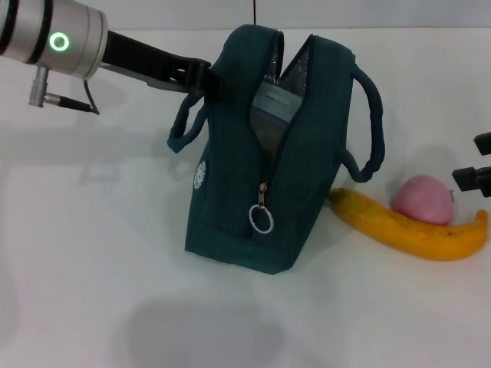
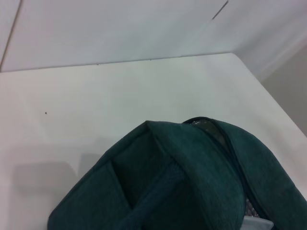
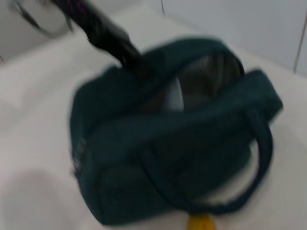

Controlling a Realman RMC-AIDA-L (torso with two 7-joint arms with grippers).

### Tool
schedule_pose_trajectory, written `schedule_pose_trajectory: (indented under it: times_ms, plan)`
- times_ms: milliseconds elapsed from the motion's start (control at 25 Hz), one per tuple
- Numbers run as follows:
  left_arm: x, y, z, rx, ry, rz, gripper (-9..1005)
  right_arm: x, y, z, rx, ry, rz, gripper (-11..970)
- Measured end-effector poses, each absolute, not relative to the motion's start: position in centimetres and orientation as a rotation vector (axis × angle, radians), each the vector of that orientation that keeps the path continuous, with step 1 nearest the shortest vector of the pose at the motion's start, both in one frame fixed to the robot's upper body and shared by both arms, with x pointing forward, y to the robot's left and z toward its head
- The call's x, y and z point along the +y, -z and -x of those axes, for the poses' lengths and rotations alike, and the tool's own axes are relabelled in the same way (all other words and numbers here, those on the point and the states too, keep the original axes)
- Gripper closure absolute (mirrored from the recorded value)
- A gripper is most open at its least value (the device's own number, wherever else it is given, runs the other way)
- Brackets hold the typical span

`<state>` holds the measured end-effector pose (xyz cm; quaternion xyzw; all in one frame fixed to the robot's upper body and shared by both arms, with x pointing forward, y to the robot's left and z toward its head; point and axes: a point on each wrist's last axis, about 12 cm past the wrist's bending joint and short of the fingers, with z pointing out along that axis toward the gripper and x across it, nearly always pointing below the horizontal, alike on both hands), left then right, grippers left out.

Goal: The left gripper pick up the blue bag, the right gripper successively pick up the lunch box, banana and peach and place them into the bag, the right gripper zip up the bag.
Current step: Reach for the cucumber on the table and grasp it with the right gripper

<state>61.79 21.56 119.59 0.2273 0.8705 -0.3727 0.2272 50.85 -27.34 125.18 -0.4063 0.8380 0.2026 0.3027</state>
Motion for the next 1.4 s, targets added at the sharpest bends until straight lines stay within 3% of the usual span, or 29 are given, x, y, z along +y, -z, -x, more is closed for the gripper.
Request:
schedule_pose_trajectory:
  times_ms: [320,1080,1400]
  plan:
    - [20.9,-120.2,-62.2,2.379,1.022,-0.645,941,-23.8,-124.6,-53.7,2.407,-0.352,1.180,317]
    - [21.2,-120.0,-62.1,2.376,1.020,-0.641,942,-19.3,-118.0,-58.0,2.435,-0.431,1.328,224]
    - [21.2,-119.8,-62.1,2.376,1.023,-0.644,942,-17.7,-116.6,-58.4,2.406,-0.434,1.388,124]
